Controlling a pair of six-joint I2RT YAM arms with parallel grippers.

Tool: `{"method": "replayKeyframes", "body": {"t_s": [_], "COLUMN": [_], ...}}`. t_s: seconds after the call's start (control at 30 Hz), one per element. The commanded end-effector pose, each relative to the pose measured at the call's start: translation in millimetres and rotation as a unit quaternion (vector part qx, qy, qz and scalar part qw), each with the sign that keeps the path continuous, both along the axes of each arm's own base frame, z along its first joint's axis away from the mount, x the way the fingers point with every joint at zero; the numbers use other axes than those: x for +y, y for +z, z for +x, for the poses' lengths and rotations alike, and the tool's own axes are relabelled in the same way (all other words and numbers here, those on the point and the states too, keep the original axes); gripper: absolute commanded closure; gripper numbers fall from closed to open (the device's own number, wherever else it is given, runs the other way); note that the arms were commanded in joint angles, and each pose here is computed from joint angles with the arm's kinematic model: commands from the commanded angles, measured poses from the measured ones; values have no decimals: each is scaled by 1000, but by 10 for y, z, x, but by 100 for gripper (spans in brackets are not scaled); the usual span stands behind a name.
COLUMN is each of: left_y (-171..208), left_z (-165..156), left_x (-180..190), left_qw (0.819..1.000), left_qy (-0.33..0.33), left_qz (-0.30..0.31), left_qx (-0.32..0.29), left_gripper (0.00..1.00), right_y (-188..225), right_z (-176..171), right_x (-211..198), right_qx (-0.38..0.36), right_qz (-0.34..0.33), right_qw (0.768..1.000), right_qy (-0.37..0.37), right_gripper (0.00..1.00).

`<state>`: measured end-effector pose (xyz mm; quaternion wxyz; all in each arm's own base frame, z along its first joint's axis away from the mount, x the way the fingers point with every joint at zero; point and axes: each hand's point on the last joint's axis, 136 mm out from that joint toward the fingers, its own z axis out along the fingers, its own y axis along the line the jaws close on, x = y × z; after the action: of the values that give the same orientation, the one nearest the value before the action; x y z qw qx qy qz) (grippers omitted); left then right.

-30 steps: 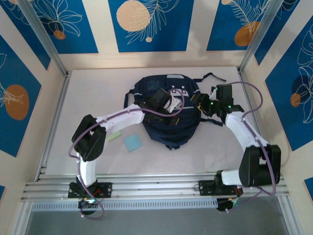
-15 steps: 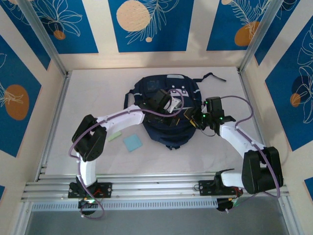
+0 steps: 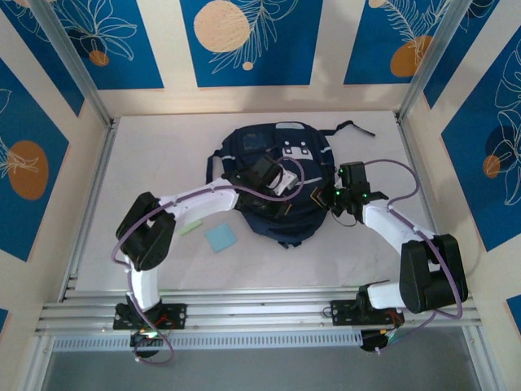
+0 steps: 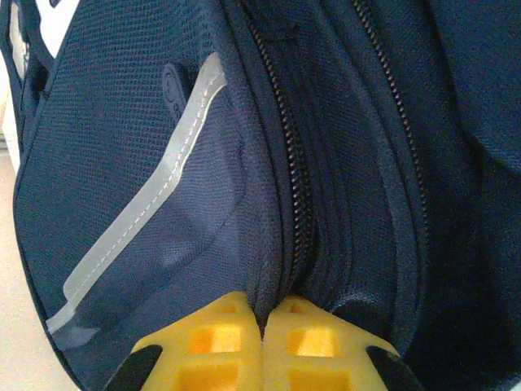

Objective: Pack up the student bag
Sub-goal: Unzip the student bag at the center of the table.

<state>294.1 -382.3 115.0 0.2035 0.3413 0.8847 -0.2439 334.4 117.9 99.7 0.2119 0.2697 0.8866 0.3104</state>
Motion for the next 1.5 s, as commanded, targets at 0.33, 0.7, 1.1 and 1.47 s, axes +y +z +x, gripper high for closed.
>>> {"method": "replayKeyframes", "body": {"t_s": [0.33,0.7,1.1,1.47], "left_y": [-66,-144,41,-40], "left_z": [149,1006,1549,895], "left_x": [1365,1966,2019,2126], "left_qw": [986,941,938,951], "left_qy": [39,120,155,257], "left_qz": [160,252,224,162], "left_qx": [-9,-190,-214,-63], "left_gripper": [100,100,99,16], "right_y": [56,96,36,546], "right_z": [97,218,246,138], "right_x": [-322,-314,-248,294], "right_qx": [-51,-74,-75,-131], "right_qz": [-94,-136,-140,-128], "right_qw": [994,985,981,965], "right_qy": [21,79,114,190], "right_gripper": [100,100,100,33]}}
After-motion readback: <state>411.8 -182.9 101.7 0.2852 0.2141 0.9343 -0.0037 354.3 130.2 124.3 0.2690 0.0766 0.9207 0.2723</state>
